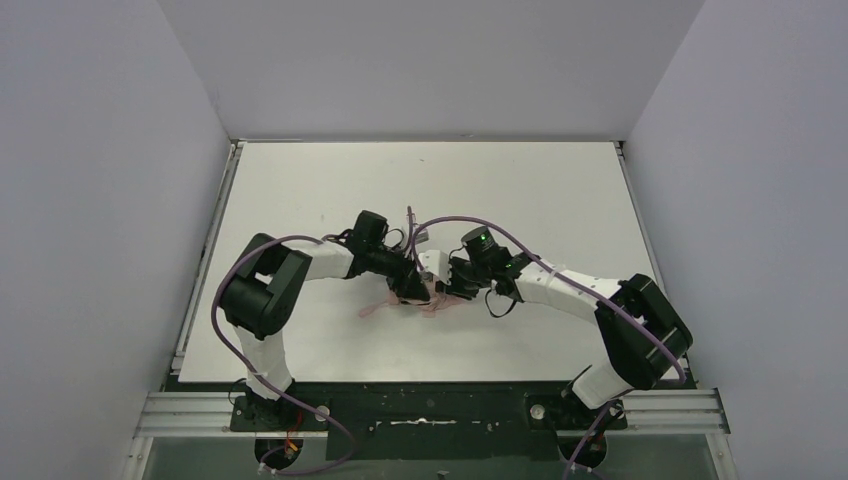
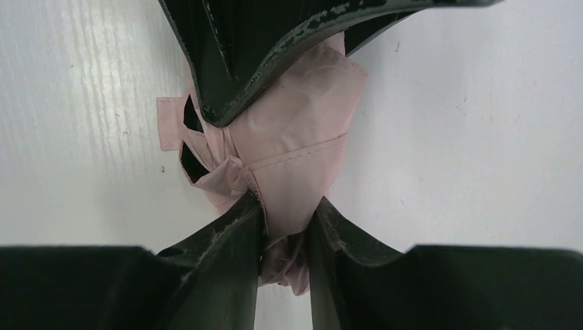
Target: Put away the umbrella
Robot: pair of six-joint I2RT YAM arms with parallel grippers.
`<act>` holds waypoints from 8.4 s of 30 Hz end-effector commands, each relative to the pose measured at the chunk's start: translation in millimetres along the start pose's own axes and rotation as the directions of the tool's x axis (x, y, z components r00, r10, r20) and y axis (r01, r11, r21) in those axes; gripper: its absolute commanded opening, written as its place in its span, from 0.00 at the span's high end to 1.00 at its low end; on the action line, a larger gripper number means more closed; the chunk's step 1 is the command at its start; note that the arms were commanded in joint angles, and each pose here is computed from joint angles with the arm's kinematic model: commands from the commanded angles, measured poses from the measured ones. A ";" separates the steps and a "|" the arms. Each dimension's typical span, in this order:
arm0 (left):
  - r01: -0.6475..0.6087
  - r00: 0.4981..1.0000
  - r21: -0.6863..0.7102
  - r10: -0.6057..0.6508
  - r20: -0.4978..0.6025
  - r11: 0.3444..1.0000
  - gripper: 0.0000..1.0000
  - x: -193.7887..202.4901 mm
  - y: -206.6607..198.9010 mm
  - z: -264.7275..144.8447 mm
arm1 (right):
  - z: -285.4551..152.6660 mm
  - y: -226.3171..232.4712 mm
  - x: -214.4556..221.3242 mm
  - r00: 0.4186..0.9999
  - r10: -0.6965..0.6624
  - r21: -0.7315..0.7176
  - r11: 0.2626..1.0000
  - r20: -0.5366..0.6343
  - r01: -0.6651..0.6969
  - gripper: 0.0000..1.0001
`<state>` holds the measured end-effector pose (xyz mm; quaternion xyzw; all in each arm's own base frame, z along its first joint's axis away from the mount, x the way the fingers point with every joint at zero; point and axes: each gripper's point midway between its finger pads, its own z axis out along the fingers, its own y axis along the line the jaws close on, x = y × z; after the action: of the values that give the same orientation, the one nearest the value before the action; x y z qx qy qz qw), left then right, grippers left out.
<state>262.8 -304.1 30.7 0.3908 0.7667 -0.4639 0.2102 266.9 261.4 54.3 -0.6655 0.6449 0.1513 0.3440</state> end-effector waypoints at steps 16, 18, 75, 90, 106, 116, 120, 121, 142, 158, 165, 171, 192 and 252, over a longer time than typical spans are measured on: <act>0.118 0.992 -0.219 -0.126 -0.023 0.968 0.91 19.5 4.7 5.1 | -59.9 -57.2 -75.5 0.926 0.204 0.228 0.931 0.319 -0.283 0.32; 0.154 0.987 -0.243 -0.159 0.000 0.958 0.94 19.8 3.9 7.1 | -74.1 -66.8 -73.8 0.877 0.316 0.286 0.858 0.362 -0.427 0.32; 0.567 0.819 -0.359 -0.460 0.343 0.742 1.00 53.7 3.6 13.1 | 22.4 -3.4 -47.9 0.095 0.938 -0.083 0.130 0.334 -0.988 0.85; 0.571 0.817 -0.362 -0.465 0.342 0.737 1.00 56.7 3.9 12.7 | 15.3 32.7 -3.1 0.422 0.890 0.285 0.365 0.171 -0.886 0.66; 0.573 0.815 -0.360 -0.468 0.342 0.736 1.00 58.3 3.6 12.2 | 2.3 23.2 19.5 0.602 0.797 0.518 0.491 0.057 -0.700 0.58; 0.576 0.813 -0.358 -0.472 0.340 0.735 1.00 59.1 3.3 12.7 | 26.5 38.3 15.5 0.598 0.801 0.405 0.550 -0.010 -0.730 0.54; 0.577 0.813 -0.357 -0.474 0.339 0.734 1.00 59.4 3.2 12.9 | 27.5 37.9 19.4 0.590 0.807 0.409 0.544 -0.019 -0.732 0.54; 0.576 0.813 -0.358 -0.473 0.339 0.735 1.00 59.2 3.3 12.9 | 27.0 37.3 21.8 0.586 0.810 0.418 0.540 -0.022 -0.731 0.54; 0.581 0.811 -0.364 -0.479 0.336 0.728 1.00 62.2 3.8 12.3 | 29.6 50.4 65.1 0.518 0.841 0.482 0.524 -0.158 -0.702 0.94; 0.594 0.804 -0.471 -0.452 0.387 0.652 1.00 59.7 20.5 -12.7 | -2.0 57.1 86.3 0.386 0.907 0.500 0.416 -0.169 -0.760 1.00; 0.578 0.815 -0.509 -0.416 0.404 0.638 1.00 51.8 24.4 -24.5 | -29.7 64.0 101.2 0.304 0.943 0.573 0.325 -0.136 -0.752 1.00; 0.565 0.824 -0.535 -0.408 0.393 0.627 1.00 56.6 25.9 -32.1 | -49.5 59.0 106.8 0.263 0.961 0.608 0.262 -0.090 -0.750 1.00; 0.524 0.851 -0.515 -0.407 0.331 0.678 1.00 64.1 19.7 -15.6 | -45.6 35.3 60.0 0.410 0.912 0.434 0.376 -0.016 -0.819 0.76; 0.543 0.838 -0.493 -0.405 0.365 0.679 1.00 68.8 13.7 -19.9 | 28.8 47.1 34.9 0.191 0.981 0.516 0.153 0.021 -0.843 0.59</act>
<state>250.9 -287.0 23.8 0.0536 0.8778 -0.3574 0.3145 249.9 256.3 15.5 -0.0203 0.9659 0.1002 0.2380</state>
